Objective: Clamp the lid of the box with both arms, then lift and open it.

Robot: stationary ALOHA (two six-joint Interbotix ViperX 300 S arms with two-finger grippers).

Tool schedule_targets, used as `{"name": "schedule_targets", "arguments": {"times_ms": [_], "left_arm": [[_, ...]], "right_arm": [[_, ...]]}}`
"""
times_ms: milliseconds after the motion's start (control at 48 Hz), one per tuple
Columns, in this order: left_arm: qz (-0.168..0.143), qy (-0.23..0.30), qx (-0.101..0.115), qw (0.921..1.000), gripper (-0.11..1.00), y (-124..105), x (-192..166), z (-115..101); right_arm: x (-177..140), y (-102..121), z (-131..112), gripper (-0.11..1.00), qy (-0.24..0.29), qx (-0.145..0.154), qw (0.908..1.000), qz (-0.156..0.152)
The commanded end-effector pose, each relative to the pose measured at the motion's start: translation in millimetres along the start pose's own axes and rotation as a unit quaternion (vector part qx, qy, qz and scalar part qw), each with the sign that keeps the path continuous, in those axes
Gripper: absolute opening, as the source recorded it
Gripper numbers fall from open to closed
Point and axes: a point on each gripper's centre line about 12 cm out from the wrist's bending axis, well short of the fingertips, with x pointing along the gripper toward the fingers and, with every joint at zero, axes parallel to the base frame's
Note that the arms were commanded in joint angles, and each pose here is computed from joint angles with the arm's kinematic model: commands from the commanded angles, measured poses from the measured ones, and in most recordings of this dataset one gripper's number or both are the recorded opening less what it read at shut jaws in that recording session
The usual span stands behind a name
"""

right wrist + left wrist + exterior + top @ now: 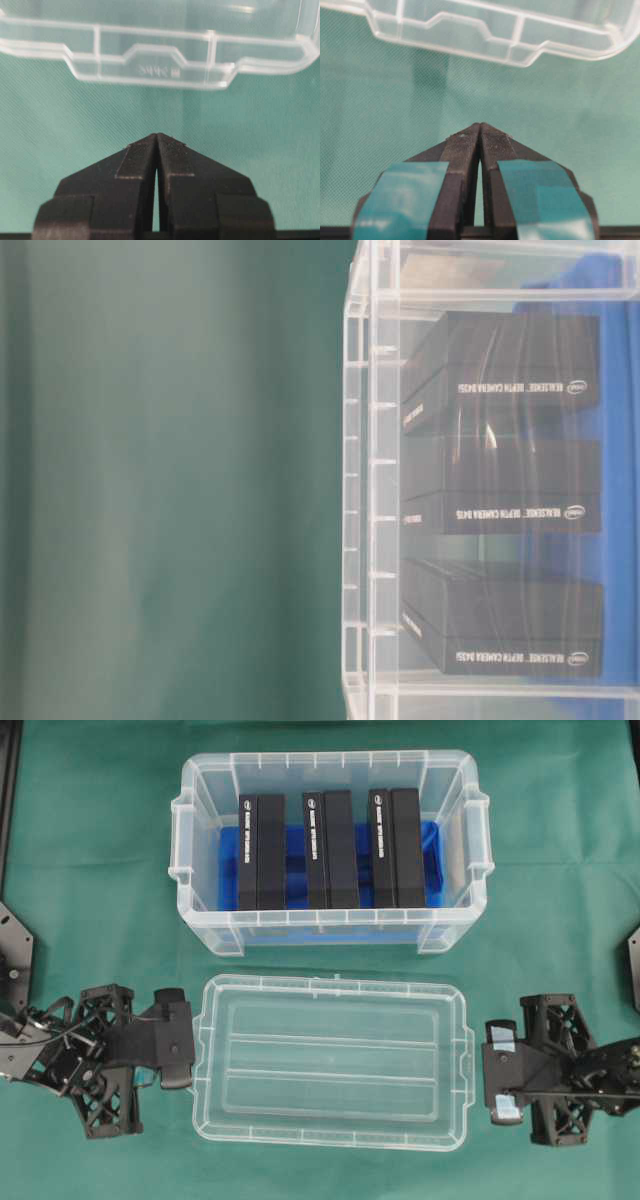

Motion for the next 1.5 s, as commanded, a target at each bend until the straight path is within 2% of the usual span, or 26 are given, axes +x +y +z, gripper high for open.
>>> {"name": "schedule_targets", "arguments": {"times_ms": [0, 146, 229, 500, 729, 812, 937, 1124, 1207, 1353, 1478], "left_arm": [[-0.012, -0.021, 0.005, 0.9997, 0.01, -10.1, -14.2, 13.2], [-0.014, -0.031, 0.008, 0.9994, 0.01, -18.8, -30.4, 27.5], [-0.018, -0.044, 0.018, 0.9987, 0.01, -23.4, -44.9, 36.0], [-0.035, -0.115, 0.075, 0.9899, 0.01, -36.5, -98.9, 69.1], [-0.047, -0.180, 0.129, 0.9740, 0.01, -44.0, -142.0, 88.8], [-0.047, -0.188, 0.142, 0.9708, 0.01, -44.4, -147.0, 91.3], [-0.040, -0.191, 0.146, 0.9699, 0.01, -39.4, -147.6, 94.7], [-0.028, -0.219, 0.130, 0.9665, 0.01, -21.8, -160.6, 106.9], [-0.023, -0.246, 0.131, 0.9601, 0.01, -13.6, -170.3, 112.7], [-0.020, -0.301, 0.140, 0.9430, 0.01, 0.3, -188.7, 122.6], [-0.004, -0.337, 0.146, 0.9303, 0.01, 17.8, -199.7, 130.1]], "right_arm": [[-17.1, 8.2, 17.8, 0.00, -0.027, 0.004, 0.9995, 0.013], [-37.6, 11.7, 35.6, 0.00, -0.043, 0.012, 0.9990, 0.008], [-52.6, 12.4, 46.9, 0.00, -0.057, 0.015, 0.9983, 0.003], [-102.0, 12.3, 77.2, 0.00, -0.117, 0.019, 0.9930, 0.001], [-140.2, 14.4, 94.1, 0.00, -0.180, 0.009, 0.9833, 0.021], [-148.4, 12.8, 96.8, 0.00, -0.198, 0.000, 0.9799, 0.020], [-153.5, 7.5, 98.6, 0.00, -0.220, -0.014, 0.9754, 0.008], [-172.5, -2.9, 108.8, 0.00, -0.276, -0.034, 0.9604, -0.007], [-181.7, -12.0, 112.9, 0.00, -0.301, -0.037, 0.9529, -0.017], [-198.0, -33.7, 120.5, 0.00, -0.344, -0.034, 0.9376, -0.040], [-212.5, -57.4, 124.5, 0.00, -0.378, -0.024, 0.9233, -0.063]]}}
